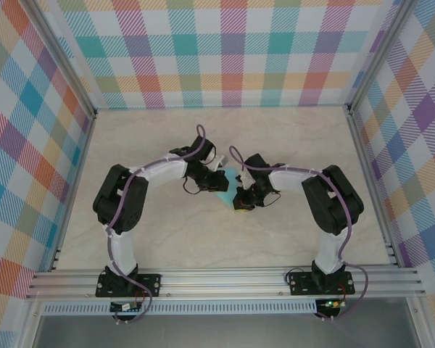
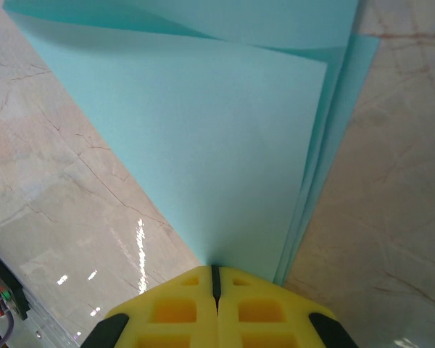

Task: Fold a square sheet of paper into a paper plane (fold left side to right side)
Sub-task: Third fold the triangle at the center of the table, then fourth fold the wing at the center of the table.

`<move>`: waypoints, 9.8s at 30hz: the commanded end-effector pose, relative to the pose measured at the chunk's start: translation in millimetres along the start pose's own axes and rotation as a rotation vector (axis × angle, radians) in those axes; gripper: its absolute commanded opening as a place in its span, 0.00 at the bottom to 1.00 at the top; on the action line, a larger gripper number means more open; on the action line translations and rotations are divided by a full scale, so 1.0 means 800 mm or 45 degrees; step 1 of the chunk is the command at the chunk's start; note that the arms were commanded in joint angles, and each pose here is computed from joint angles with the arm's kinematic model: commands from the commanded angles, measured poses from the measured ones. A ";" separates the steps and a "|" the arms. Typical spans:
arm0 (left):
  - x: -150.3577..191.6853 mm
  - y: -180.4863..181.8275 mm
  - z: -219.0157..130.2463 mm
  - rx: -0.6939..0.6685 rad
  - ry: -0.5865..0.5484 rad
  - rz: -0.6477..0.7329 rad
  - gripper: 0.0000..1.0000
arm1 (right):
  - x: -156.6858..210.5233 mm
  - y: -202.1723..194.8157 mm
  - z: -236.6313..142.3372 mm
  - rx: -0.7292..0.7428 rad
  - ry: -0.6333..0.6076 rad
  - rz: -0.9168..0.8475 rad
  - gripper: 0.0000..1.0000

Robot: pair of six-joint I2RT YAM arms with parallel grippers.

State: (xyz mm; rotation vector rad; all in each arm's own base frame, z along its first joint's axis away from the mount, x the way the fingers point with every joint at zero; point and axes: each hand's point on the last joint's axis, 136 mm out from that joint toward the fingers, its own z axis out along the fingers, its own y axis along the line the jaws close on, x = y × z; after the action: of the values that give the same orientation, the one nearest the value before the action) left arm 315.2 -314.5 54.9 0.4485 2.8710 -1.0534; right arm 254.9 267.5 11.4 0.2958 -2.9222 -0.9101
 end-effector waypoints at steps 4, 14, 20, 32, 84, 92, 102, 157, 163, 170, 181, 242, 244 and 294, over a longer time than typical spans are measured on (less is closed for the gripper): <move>-0.003 0.029 0.024 -0.057 0.039 -0.059 0.10 | 0.054 -0.058 0.026 0.213 0.191 0.120 0.00; 0.014 0.086 0.045 -0.266 0.093 -0.150 0.08 | 0.074 -0.061 0.018 0.219 0.206 0.112 0.00; 0.016 0.091 0.047 -0.278 0.099 -0.155 0.08 | 0.095 -0.075 0.014 0.261 0.223 0.141 0.00; 0.014 0.090 0.046 -0.277 0.097 -0.144 0.07 | 0.116 -0.082 0.001 0.287 0.210 0.164 0.00; 0.023 -0.022 0.022 0.064 0.044 -0.055 0.02 | 0.053 -0.059 0.020 0.243 0.088 0.222 0.00; 0.033 -0.019 0.035 0.026 0.091 -0.044 0.01 | 0.053 -0.060 0.022 0.243 0.088 0.223 0.00; 0.043 0.001 0.053 -0.013 0.143 -0.068 0.01 | 0.054 -0.063 0.022 0.258 0.095 0.226 0.00; -0.034 0.040 -0.060 0.116 -0.376 -0.333 0.60 | -0.053 -0.011 -0.073 0.369 -0.310 -0.127 0.60; -0.042 0.042 -0.043 0.103 -0.347 -0.349 0.60 | -0.074 -0.022 -0.054 0.414 -0.302 -0.117 0.59; -0.048 0.033 -0.029 0.115 -0.299 -0.370 0.51 | -0.078 -0.034 -0.063 0.488 -0.367 -0.140 0.61; -0.059 0.012 -0.032 0.108 -0.308 -0.411 0.28 | -0.035 0.022 -0.143 0.451 -0.658 -0.401 0.66; -0.062 0.053 -0.174 -0.005 -0.526 -0.476 0.68 | -0.025 0.005 0.000 0.785 -0.575 -0.490 0.20; -0.050 0.059 -0.170 -0.008 -0.525 -0.492 0.69 | -0.023 0.007 0.000 0.750 -0.574 -0.475 0.18; -0.037 0.026 0.006 0.074 -0.190 -0.421 0.26 | -0.006 -0.014 0.011 0.377 -0.427 -0.209 0.17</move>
State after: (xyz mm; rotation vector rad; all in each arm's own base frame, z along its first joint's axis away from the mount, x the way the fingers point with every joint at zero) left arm 351.7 -297.7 46.4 -0.1471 2.8356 -1.1331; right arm 278.1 272.8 17.4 0.4701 -3.4702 -0.6370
